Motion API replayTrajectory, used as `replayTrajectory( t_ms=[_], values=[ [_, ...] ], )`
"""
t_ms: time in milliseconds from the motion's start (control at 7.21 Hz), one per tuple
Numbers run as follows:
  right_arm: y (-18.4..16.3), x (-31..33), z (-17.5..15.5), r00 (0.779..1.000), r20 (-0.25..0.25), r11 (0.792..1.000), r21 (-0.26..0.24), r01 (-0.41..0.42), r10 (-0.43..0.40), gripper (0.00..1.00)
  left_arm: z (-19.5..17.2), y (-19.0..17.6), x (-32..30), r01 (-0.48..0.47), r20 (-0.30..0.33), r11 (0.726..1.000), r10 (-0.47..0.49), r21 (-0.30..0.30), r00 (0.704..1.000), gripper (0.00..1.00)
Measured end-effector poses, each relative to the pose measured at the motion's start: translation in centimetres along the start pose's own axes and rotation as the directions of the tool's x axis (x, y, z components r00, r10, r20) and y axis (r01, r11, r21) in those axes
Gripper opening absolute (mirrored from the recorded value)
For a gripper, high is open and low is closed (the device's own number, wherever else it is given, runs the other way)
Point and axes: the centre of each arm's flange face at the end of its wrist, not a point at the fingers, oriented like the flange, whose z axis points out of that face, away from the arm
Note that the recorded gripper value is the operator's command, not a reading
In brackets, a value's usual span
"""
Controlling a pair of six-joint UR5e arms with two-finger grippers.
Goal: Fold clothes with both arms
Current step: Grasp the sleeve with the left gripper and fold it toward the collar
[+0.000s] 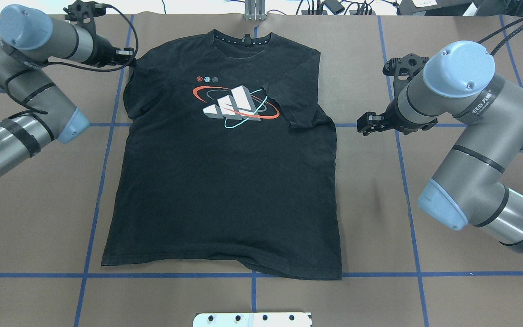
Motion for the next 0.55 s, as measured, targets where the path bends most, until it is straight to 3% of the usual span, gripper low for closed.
replayTrajectory(
  t_ms=[277, 555],
  values=[
    [0.0, 0.0, 0.0, 1.000, 0.000, 1.000, -0.001, 0.000, 0.000, 1.00, 2.4, 3.0, 7.4, 0.096, -0.043, 0.994, -0.098, -0.047, 0.994, 0.00],
    [0.0, 0.0, 0.0, 1.000, 0.000, 1.000, -0.001, 0.000, 0.000, 1.00, 5.5, 6.2, 13.4, 0.160, -0.042, 0.987, -0.161, -0.026, 0.986, 0.00]
  ],
)
